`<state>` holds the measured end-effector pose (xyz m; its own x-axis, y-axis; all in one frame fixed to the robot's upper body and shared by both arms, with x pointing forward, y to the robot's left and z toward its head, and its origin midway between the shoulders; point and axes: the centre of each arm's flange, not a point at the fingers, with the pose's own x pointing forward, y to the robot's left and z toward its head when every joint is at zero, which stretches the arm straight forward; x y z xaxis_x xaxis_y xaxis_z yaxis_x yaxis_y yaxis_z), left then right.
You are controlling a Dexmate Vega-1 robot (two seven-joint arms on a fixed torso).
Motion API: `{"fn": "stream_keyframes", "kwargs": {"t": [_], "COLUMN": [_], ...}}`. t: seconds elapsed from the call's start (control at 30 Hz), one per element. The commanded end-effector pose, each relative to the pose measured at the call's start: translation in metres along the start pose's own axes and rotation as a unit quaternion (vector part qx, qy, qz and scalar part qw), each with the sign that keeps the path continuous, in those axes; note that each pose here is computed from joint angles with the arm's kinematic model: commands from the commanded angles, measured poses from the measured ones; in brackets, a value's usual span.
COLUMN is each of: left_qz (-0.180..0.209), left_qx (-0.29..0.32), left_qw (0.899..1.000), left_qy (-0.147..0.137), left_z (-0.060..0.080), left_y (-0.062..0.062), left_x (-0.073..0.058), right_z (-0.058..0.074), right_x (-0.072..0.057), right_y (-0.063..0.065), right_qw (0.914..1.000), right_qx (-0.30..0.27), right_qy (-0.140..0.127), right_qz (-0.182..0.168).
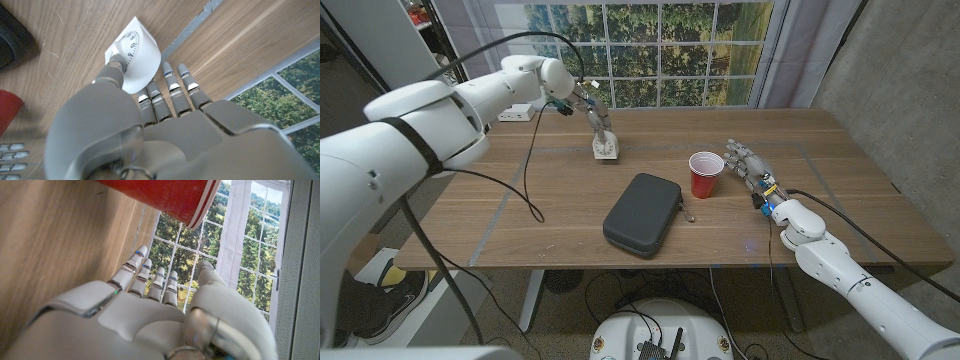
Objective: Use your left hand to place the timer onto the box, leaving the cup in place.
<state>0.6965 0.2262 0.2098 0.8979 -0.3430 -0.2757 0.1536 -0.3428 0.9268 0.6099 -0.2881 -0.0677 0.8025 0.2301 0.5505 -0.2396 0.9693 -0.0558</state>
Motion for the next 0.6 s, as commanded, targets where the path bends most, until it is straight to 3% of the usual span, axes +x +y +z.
{"fn": "stream_keyframes", "kwargs": {"t": [0.03,0.3,0.6], "left_qz": [0.032,0.051,0.055], "left_qx": [0.072,0.085,0.100], "left_qw": [0.997,0.995,0.992], "left_qy": [-0.019,-0.020,-0.044], "left_z": [0.041,0.048,0.066], "left_y": [0.047,0.069,0.081], "left_x": [-0.059,-0.091,-0.110], "right_z": [0.000,0.001,0.000], "right_x": [-0.001,-0.003,-0.009], "right_y": [-0.002,-0.003,-0.001], "right_qw": [1.0000,1.0000,0.9999], "right_qx": [0.001,0.002,0.003], "right_qy": [-0.005,-0.008,-0.010], "right_qz": [0.001,-0.002,-0.006]}}
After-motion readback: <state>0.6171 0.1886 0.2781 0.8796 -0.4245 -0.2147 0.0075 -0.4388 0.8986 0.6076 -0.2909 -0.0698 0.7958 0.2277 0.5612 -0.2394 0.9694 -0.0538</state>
